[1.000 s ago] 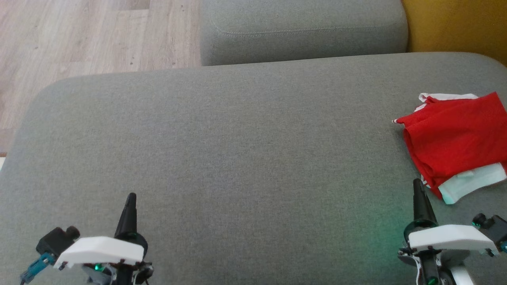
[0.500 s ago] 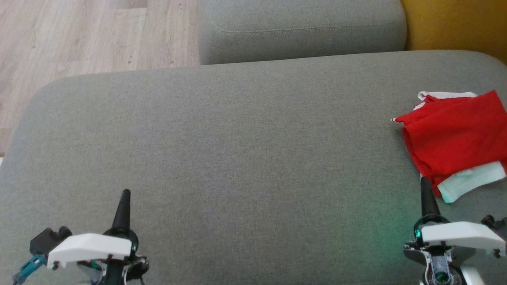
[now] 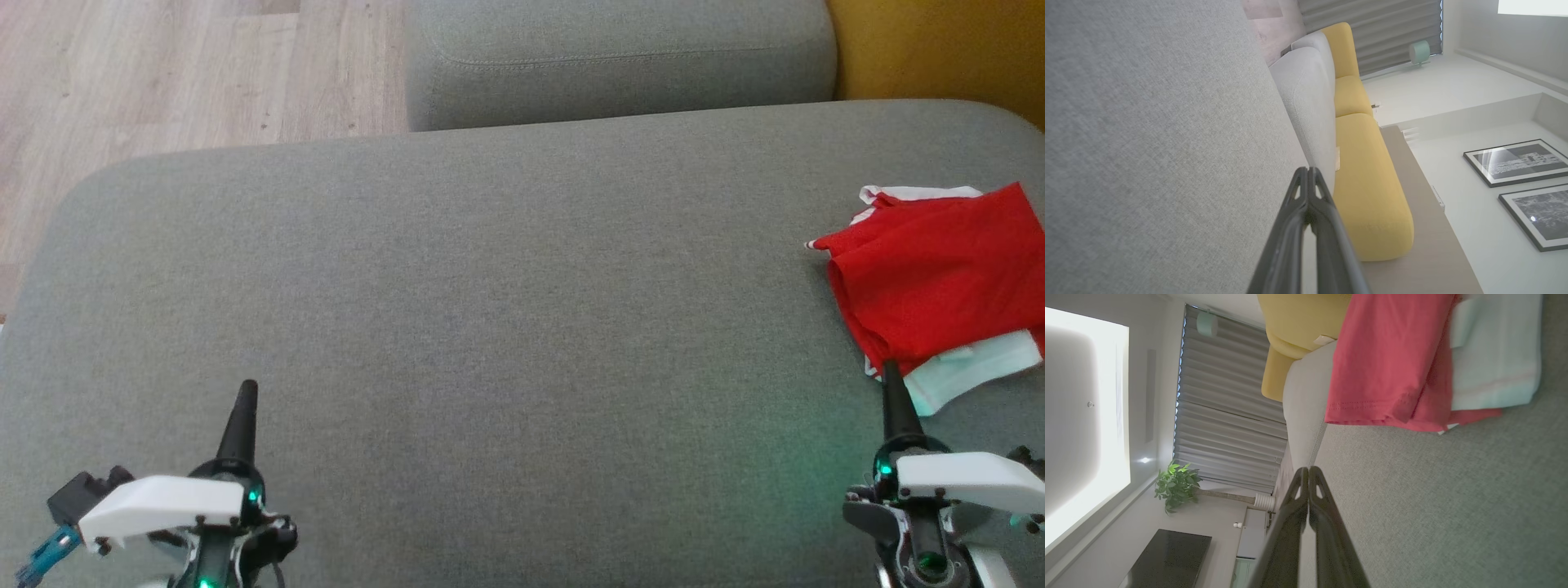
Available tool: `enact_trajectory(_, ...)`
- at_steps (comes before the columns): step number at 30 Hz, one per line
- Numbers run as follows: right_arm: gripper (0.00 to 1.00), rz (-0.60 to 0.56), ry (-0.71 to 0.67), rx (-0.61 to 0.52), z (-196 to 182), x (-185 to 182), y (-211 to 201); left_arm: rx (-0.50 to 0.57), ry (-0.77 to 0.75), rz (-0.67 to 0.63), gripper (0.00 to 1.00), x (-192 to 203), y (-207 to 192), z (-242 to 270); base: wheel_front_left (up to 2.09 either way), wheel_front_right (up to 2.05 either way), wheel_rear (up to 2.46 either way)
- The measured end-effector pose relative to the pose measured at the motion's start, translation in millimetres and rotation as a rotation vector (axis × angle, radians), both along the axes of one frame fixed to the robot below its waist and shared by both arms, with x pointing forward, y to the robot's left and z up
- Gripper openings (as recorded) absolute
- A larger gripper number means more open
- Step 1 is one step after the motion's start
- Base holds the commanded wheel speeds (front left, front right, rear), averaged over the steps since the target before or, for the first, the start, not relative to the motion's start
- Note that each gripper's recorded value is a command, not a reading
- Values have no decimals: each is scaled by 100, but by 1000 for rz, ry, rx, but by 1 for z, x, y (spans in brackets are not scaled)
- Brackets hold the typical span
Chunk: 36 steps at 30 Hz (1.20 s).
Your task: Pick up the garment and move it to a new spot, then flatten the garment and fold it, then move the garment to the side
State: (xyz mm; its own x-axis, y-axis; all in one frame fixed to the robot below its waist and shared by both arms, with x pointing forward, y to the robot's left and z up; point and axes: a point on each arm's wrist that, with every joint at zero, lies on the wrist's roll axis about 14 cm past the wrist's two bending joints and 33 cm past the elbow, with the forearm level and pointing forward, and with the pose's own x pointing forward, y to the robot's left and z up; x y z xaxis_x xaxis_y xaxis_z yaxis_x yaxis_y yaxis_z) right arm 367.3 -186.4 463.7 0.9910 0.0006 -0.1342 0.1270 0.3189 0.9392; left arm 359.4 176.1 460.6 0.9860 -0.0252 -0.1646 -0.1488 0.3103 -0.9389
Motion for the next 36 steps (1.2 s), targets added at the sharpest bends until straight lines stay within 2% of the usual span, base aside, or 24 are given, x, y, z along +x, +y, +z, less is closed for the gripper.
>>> enact_trajectory(27, 0, -67, -44, 320, 12, 5, -18, -305, -59, 32, 0, 14, 9, 15, 0, 0, 0)
enact_trajectory(36, 0, -66, -45, 333, 12, 5, -18, -318, -61, 44, 0, 14, 12, 15, 0, 0, 0)
